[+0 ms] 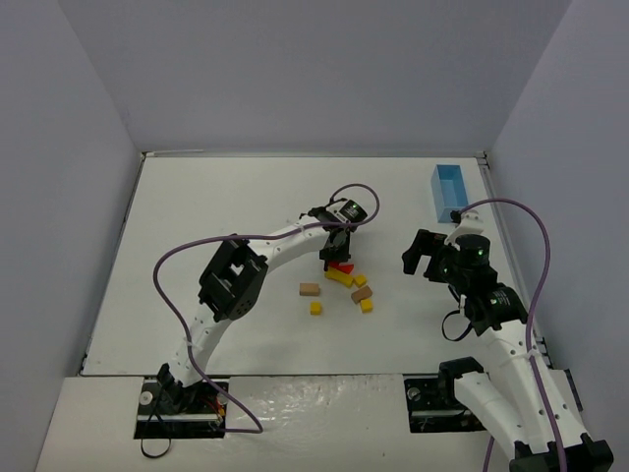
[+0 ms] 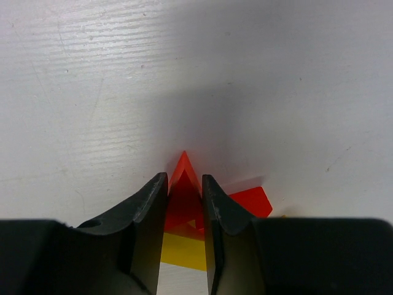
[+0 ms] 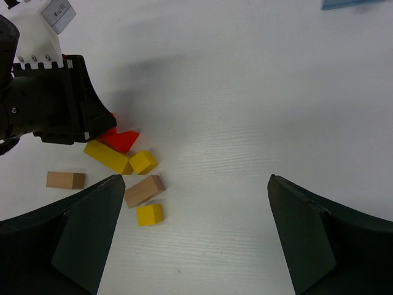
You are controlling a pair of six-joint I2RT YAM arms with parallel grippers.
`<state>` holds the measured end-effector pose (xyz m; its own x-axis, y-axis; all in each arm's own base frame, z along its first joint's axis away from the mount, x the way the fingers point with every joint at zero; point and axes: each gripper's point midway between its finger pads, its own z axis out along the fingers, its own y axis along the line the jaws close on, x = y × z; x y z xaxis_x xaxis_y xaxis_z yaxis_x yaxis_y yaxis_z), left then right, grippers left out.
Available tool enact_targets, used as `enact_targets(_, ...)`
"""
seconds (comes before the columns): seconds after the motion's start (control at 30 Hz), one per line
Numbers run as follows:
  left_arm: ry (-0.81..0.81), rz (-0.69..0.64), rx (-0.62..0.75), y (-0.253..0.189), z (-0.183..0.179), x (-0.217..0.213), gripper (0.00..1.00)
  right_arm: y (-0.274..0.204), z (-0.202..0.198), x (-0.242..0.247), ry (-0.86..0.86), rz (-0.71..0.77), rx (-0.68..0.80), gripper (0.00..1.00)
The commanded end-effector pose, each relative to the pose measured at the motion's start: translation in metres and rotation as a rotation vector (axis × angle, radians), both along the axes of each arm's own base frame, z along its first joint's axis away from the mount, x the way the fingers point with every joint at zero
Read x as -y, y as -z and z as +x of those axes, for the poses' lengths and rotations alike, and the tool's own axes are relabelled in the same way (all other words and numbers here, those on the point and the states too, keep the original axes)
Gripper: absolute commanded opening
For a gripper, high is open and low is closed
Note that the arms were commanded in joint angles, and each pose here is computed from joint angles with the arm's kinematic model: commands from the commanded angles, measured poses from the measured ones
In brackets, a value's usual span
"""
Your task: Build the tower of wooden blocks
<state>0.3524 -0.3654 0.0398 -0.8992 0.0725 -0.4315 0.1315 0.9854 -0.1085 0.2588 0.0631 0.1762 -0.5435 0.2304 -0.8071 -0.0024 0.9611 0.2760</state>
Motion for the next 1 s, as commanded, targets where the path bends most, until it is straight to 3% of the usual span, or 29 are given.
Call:
enact_targets(0.0, -0.027, -0.004, 0.063, -0.031, 0.004, -0.012, 0.01, -0.009, 0.011, -0.005, -0.006, 0.016, 0.045, 1.0)
enact_targets(0.2, -0.064, 0.091, 0.181, -0.042, 0.008, -0.049, 0.0, -0.007, 0.011, -0.008, -0.016, 0.017, 0.039, 1.0)
enact_targets(0.4, -0.139, 0.182, 0.388, -0.061, 0.016, -0.098, 0.0, -0.007, 0.011, -0.011, -0.032, 0.021, 0.036, 1.0)
enact_targets(0.63, -0.261, 0.265, 0.559, -0.055, 0.019, -0.146, 0.0, -0.005, 0.01, -0.013, -0.042, 0.023, 0.033, 1.0)
enact_targets(0.97, -0.43, 0.237, 0.709, -0.033, 0.006, -0.168, 0.0, -0.006, 0.009, -0.018, -0.06, 0.027, 0.04, 1.0)
